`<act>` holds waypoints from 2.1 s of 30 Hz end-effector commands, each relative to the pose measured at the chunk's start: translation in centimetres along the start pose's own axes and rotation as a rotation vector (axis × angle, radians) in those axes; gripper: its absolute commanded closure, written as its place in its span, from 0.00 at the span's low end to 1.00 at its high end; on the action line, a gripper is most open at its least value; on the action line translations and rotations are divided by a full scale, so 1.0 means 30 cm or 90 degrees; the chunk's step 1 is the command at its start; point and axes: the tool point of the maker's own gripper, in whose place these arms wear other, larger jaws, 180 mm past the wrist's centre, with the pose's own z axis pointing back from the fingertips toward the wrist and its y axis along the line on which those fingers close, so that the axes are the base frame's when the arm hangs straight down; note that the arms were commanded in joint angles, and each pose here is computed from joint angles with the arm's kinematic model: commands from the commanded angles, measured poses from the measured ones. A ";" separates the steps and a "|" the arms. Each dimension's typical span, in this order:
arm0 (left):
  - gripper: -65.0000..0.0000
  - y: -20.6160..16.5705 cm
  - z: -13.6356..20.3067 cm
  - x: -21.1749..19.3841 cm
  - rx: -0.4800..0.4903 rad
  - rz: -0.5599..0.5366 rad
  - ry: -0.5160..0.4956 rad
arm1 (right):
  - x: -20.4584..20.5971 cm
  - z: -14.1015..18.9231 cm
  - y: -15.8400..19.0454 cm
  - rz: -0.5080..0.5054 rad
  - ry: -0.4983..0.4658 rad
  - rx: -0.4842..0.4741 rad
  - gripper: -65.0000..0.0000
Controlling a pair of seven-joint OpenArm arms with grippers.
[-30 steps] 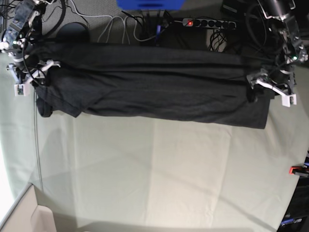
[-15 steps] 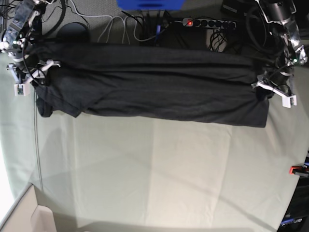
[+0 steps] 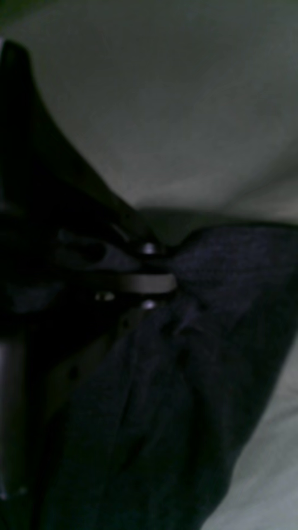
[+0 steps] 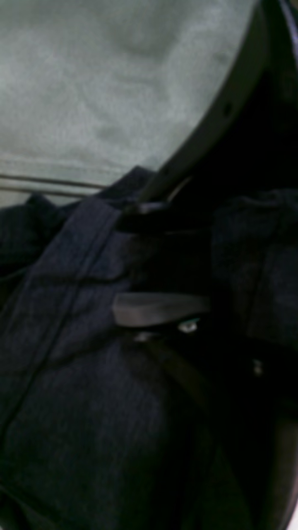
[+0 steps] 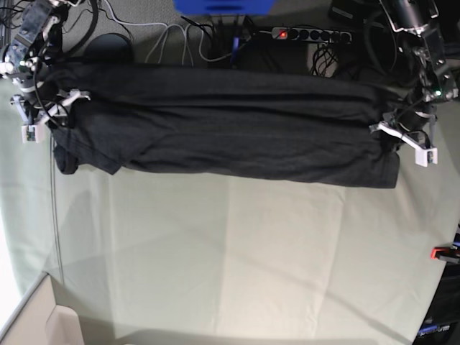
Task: Layout the t-shirt on the table in an organized manner, then fold the t-shirt properly
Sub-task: 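Smooth the folded edge with the left gripper and withdraw it, then grasp the strip end with the left gripper and fold it toward the right gripper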
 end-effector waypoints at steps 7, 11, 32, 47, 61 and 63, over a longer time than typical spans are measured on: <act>1.00 -0.160 0.069 0.099 -0.040 -0.021 -0.092 | 0.042 0.008 -0.016 0.003 -0.029 -0.004 0.62; 1.00 -0.363 0.088 0.079 -0.104 -0.089 -0.091 | 0.042 0.008 -0.016 0.003 -0.029 -0.004 0.62; 1.00 -1.157 0.091 -0.185 -0.238 -0.383 -0.033 | 0.047 0.006 -0.016 0.004 -0.030 -0.004 0.62; 1.00 -1.335 0.118 -0.195 -0.289 -0.428 -0.065 | 0.054 0.004 -0.016 0.004 -0.033 -0.004 0.62; 1.00 -1.388 0.142 -0.201 -0.325 -0.472 -0.081 | 0.059 -0.001 -0.001 0.010 -0.034 0.004 0.62; 1.00 -1.398 0.147 -0.204 -0.333 -0.487 -0.087 | 0.059 -0.006 0.014 0.016 -0.032 0.012 0.62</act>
